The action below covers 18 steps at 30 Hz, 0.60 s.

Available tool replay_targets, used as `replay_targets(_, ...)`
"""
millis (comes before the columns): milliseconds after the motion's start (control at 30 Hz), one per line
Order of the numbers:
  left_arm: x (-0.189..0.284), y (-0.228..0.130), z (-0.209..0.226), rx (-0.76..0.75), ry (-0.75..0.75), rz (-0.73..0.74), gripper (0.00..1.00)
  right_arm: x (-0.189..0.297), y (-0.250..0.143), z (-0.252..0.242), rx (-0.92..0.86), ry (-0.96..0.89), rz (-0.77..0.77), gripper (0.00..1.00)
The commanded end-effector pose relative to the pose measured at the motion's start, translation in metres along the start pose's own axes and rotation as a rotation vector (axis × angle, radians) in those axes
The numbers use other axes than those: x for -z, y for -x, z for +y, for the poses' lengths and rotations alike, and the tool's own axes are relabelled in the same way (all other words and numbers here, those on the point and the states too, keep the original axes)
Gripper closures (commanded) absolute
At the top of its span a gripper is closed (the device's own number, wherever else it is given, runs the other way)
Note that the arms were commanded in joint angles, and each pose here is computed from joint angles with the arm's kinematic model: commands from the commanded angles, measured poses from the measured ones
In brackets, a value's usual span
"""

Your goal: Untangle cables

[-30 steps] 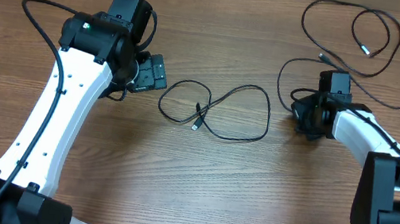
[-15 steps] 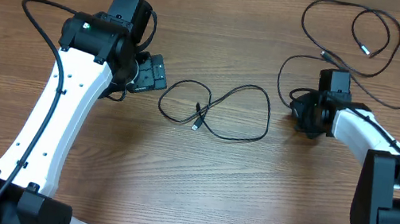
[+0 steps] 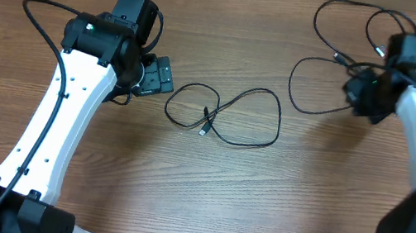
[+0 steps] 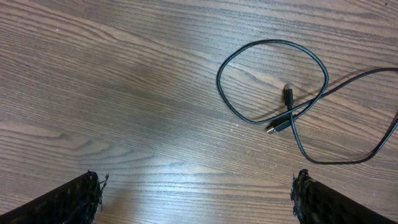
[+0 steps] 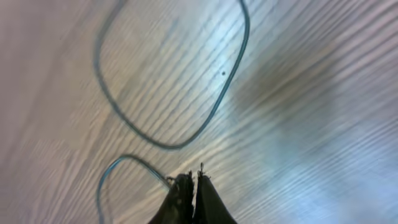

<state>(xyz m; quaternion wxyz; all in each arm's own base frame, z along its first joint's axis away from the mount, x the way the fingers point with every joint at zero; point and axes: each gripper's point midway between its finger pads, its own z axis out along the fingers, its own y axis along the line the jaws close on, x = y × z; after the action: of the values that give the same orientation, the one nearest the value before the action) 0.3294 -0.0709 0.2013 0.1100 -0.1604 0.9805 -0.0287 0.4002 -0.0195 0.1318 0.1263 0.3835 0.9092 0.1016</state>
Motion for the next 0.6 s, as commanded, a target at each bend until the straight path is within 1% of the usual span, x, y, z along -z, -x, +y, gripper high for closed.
replay_targets(0,-0.004,0.0,0.0,0.008,0.001,0.01,0.01,0.061,0.018,0.002,0.047,0.054,-0.09,0.92)
replay_targets(33,-0.004,0.0,0.0,0.008,0.001,0.01,0.01,0.069,0.017,-0.003,0.036,0.05,-0.091,0.89)
replay_targets(67,-0.004,0.0,0.0,0.008,0.001,0.01,0.0,0.073,0.016,-0.006,0.029,0.048,-0.092,0.82)
replay_targets(100,-0.004,0.0,0.0,0.008,0.001,0.01,0.0,0.077,0.015,-0.01,0.023,0.044,-0.089,0.55)
replay_targets(133,-0.004,0.0,0.0,0.008,0.001,0.009,0.0,0.079,0.012,-0.013,0.019,0.037,-0.081,0.14)
replay_targets(167,-0.004,0.0,0.0,0.008,0.001,0.009,0.0,0.079,0.009,-0.015,0.018,0.029,-0.072,0.0)
replay_targets(367,-0.004,0.0,-0.007,0.012,-0.038,0.016,0.0,0.077,-0.005,-0.019,0.023,0.001,-0.02,0.0)
replay_targets(567,-0.003,-0.002,-0.018,0.012,-0.098,0.035,0.0,0.075,-0.021,0.007,0.069,0.087,0.029,0.0)
